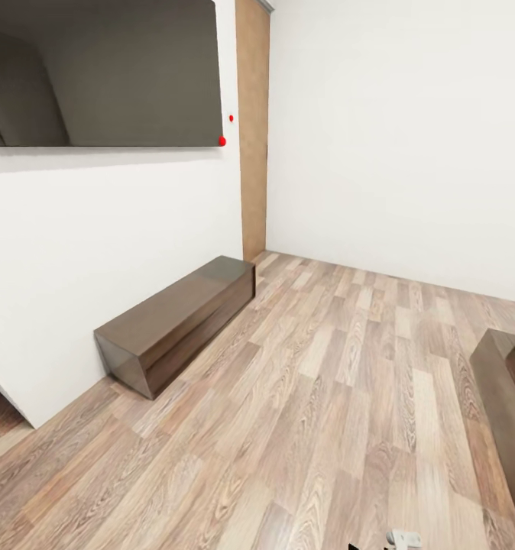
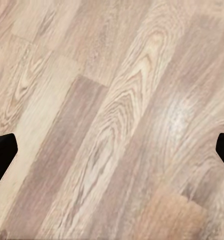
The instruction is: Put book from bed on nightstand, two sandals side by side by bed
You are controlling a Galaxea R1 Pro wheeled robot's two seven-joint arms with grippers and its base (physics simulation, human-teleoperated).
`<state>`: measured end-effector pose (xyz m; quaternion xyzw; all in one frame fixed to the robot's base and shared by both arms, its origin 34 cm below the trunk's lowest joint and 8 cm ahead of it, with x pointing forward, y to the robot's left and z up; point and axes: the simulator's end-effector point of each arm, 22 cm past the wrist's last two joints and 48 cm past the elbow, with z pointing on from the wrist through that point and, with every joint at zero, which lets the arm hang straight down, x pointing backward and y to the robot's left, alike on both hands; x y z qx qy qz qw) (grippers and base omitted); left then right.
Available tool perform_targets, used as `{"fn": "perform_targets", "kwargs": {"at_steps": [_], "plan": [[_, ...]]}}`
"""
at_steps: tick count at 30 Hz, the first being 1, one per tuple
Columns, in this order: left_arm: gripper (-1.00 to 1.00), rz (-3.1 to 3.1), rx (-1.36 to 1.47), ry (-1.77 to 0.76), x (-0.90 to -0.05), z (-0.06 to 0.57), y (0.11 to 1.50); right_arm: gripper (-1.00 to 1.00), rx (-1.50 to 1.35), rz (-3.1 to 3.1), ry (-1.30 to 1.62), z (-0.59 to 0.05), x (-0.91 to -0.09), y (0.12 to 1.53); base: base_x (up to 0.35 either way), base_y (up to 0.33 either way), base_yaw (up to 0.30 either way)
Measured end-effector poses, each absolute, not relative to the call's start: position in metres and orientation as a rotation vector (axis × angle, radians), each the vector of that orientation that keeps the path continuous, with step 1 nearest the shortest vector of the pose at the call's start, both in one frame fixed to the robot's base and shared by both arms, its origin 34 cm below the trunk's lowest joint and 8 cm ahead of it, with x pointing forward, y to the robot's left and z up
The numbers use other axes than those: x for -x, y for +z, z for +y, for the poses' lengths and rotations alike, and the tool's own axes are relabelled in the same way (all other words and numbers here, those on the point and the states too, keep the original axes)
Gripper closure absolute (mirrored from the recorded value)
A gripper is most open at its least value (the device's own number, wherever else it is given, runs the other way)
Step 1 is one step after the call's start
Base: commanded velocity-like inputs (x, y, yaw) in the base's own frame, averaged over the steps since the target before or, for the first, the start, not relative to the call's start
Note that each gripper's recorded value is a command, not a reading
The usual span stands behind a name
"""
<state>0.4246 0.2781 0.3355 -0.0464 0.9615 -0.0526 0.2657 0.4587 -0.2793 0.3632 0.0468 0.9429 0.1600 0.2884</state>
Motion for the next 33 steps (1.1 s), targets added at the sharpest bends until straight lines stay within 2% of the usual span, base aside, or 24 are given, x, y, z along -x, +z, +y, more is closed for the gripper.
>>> {"fn": "perform_targets", "kwargs": {"at_steps": [33], "plan": [[-1.00,2.597,0.125,-0.142,-0.4246,0.2781,0.3355,-1.00,-0.125,2.518,0.429,-0.2790,-0.4586,0.3632,0.324,0.000,0.000]]}}
